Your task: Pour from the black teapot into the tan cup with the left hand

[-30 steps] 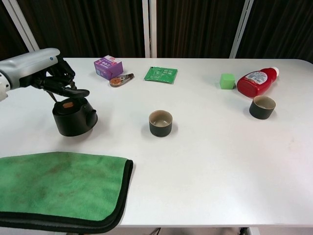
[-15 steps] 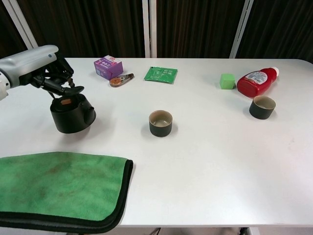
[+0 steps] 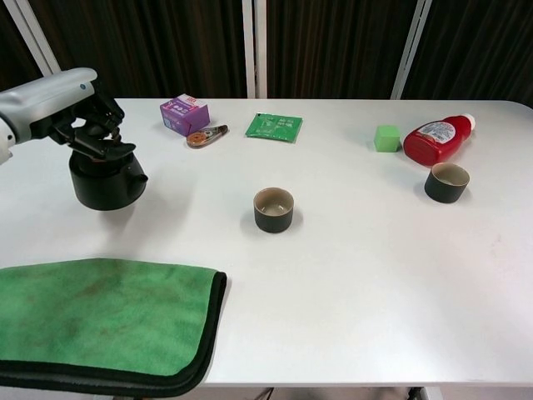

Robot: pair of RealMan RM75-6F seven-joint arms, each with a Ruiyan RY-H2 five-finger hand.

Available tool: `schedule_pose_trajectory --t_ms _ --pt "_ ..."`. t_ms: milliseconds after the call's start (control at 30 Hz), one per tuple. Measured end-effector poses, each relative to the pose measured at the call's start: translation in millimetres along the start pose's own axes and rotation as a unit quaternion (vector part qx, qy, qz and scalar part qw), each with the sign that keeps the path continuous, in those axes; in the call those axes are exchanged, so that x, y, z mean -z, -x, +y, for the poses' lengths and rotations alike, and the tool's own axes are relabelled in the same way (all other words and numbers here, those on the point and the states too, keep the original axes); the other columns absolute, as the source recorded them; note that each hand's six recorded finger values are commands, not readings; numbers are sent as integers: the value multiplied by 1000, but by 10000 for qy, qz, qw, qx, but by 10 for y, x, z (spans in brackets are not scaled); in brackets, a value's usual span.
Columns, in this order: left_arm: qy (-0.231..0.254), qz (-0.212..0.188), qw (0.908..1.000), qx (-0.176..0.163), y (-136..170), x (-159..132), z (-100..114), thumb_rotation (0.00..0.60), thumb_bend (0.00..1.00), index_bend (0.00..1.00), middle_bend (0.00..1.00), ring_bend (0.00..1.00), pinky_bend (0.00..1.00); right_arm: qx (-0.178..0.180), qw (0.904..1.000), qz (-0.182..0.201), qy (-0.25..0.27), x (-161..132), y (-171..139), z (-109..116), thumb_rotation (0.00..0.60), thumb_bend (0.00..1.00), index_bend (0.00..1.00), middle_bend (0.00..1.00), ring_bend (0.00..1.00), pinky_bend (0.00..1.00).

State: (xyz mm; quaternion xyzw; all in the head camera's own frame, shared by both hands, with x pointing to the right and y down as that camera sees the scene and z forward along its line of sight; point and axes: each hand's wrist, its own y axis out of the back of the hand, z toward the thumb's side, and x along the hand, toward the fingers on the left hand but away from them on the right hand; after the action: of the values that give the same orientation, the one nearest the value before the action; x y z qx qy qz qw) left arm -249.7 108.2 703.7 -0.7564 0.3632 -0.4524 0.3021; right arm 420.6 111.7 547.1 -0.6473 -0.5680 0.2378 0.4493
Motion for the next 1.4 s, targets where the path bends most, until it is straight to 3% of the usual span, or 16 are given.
schedule_pose_trajectory --t_ms 667,1400 --pt "-40 -240 9997 -67 -51 -225 93 600 336 944 1000 872 467 28 10000 5 12 5 8 27 600 475 0 0 0 0" --pt "-307 -927 9952 -44 -315 -994 -31 600 337 952 1000 878 478 17 10000 11 16 13 -4 46 600 477 0 0 0 0"
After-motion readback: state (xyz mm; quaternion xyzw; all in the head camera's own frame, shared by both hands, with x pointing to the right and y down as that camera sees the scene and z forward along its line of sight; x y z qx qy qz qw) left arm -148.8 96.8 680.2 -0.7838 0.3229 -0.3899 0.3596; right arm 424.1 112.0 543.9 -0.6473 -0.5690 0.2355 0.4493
